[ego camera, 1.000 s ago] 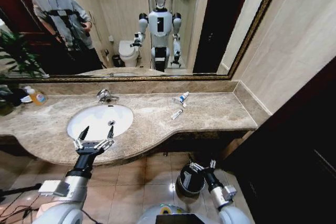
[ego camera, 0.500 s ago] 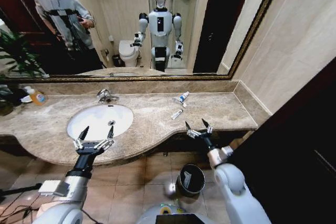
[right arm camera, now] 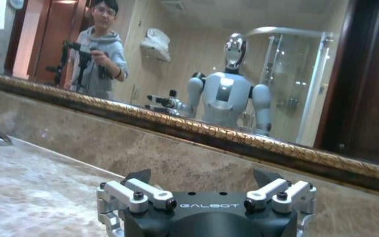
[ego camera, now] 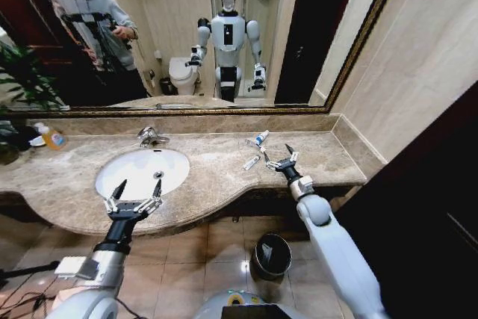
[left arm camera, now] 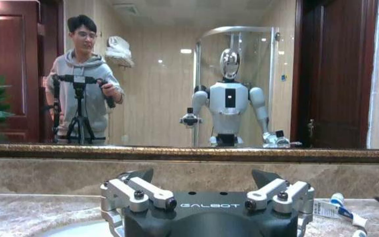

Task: Pick up the trash from the sink and place it in the trash bin.

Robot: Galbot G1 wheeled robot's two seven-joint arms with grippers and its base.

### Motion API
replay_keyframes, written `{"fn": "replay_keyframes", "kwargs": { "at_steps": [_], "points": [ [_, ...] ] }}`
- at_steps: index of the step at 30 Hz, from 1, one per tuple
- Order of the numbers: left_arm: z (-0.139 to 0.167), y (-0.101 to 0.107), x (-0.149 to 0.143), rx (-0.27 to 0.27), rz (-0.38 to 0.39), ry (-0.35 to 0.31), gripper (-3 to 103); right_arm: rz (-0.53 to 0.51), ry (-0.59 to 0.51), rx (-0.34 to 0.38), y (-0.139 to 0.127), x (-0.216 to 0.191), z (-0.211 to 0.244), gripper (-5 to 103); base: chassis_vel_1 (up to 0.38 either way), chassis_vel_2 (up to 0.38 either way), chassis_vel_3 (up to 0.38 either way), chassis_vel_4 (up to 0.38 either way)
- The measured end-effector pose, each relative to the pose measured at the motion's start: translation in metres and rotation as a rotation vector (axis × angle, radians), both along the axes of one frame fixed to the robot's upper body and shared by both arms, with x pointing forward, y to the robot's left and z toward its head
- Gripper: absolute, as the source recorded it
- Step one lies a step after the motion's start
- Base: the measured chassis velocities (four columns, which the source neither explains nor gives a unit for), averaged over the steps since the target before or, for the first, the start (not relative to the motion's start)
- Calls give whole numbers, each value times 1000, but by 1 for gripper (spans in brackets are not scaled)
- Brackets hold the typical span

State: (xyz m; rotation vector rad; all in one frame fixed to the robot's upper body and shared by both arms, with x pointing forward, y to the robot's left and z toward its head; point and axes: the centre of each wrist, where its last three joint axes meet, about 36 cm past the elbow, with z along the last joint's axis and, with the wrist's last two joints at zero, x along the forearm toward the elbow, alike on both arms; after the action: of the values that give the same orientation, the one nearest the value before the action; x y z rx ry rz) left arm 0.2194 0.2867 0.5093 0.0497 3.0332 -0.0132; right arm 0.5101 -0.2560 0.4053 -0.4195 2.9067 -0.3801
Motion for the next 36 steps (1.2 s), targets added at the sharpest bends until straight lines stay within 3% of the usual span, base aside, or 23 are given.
{"fn": "replay_keyframes", "kwargs": {
  "at_steps": [2, 7, 12, 24, 26, 31, 36],
  "points": [
    [0, 0, 0, 0, -1, 0, 100, -1, 19, -18, 8, 27, 7, 100, 0, 0, 0, 0],
    [0, 0, 0, 0, 0, 0, 100, 36, 217, 64, 36, 65, 21, 100, 0, 0, 0, 0],
    [0, 0, 0, 0, 0, 0, 100, 70, 315, 98, 49, 96, 14, 100, 0, 0, 0, 0],
    [0, 0, 0, 0, 0, 0, 100, 70, 321, 67, 43, 122, -5, 100, 0, 0, 0, 0],
    [0, 0, 0, 0, 0, 0, 100, 67, 283, 22, 40, 125, -13, 100, 0, 0, 0, 0],
    [0, 0, 0, 0, 0, 0, 100, 58, 271, -7, 37, 129, -20, 101, 0, 0, 0, 0],
    [0, 0, 0, 0, 0, 0, 100, 46, 262, -14, 32, 132, -24, 86, 0, 0, 0, 0]
  ]
}}
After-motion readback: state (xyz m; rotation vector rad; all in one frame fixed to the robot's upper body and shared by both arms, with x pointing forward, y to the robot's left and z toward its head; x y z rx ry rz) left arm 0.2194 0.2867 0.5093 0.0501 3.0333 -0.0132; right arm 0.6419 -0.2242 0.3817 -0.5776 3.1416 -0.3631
